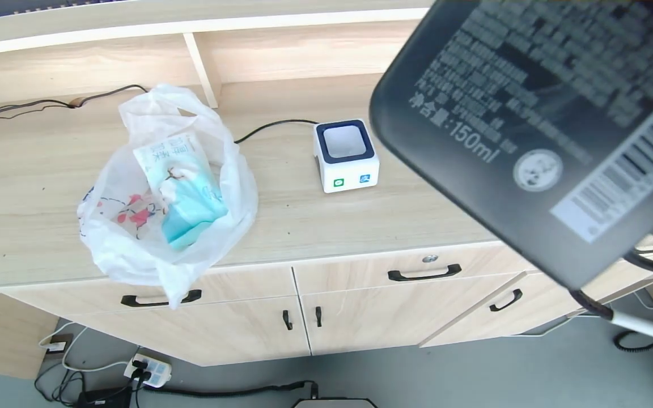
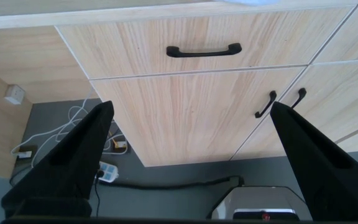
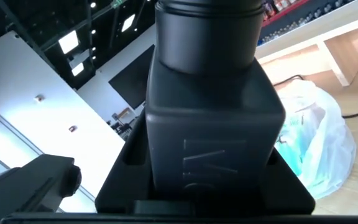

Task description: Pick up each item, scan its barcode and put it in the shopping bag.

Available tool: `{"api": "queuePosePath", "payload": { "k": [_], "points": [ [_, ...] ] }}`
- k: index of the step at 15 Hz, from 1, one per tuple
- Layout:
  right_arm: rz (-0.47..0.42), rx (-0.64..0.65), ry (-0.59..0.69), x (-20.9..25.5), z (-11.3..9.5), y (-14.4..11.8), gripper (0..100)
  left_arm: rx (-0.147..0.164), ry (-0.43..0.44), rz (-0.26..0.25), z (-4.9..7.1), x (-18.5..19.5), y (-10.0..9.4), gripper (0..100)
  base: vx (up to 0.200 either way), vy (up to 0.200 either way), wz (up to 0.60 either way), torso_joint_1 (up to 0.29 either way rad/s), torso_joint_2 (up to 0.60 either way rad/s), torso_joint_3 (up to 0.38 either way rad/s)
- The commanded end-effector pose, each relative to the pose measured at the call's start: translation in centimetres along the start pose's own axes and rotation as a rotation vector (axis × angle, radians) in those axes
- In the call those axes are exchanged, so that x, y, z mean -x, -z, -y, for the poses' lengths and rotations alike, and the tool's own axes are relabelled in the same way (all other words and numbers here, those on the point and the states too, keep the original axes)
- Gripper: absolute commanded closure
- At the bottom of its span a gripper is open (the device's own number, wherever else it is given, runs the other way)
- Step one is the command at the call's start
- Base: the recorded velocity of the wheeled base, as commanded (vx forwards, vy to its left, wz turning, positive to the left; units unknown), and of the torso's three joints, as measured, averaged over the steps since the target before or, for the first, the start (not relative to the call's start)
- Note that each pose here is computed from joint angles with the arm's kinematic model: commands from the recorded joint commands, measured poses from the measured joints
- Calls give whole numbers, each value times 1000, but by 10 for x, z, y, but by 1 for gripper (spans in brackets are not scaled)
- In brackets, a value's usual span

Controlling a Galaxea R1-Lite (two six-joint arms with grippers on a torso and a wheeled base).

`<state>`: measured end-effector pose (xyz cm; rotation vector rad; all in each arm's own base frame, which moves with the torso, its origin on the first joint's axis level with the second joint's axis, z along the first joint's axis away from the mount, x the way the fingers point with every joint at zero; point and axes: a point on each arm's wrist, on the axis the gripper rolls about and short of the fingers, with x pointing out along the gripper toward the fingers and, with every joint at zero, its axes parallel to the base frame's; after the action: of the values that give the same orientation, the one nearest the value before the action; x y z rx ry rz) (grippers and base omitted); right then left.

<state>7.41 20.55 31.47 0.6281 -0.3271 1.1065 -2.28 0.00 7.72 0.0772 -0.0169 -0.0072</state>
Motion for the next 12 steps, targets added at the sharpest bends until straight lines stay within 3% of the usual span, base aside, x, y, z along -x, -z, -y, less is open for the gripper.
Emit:
{"api": "queuePosePath", "payload": {
  "k": [1,3,5,7,9,10,12],
  "points": [
    [-16,2,9,-3,1,7,100,-1,0,0,0,0,0,0,0,0,0,0,0,0],
    [-43,44,37,0,9,13,100,-1,0,-1,0,0,0,0,0,0,0,0,0,0],
    [-109,219,123,0,31,16,100,-1,0,-1,0,0,0,0,0,0,0,0,0,0],
    [-297,475,211,1,60,35,100,1,0,-1,0,0,0,0,0,0,0,0,0,0],
    [-398,657,247,-8,84,59,100,-1,-2,-1,0,0,0,0,0,0,0,0,0,0],
    [-354,819,279,-29,105,62,100,-7,0,0,0,0,0,0,0,0,0,0,0,0],
    [-195,891,321,-78,124,70,100,-9,0,0,0,0,0,0,0,0,0,0,0,0]
  ]
}}
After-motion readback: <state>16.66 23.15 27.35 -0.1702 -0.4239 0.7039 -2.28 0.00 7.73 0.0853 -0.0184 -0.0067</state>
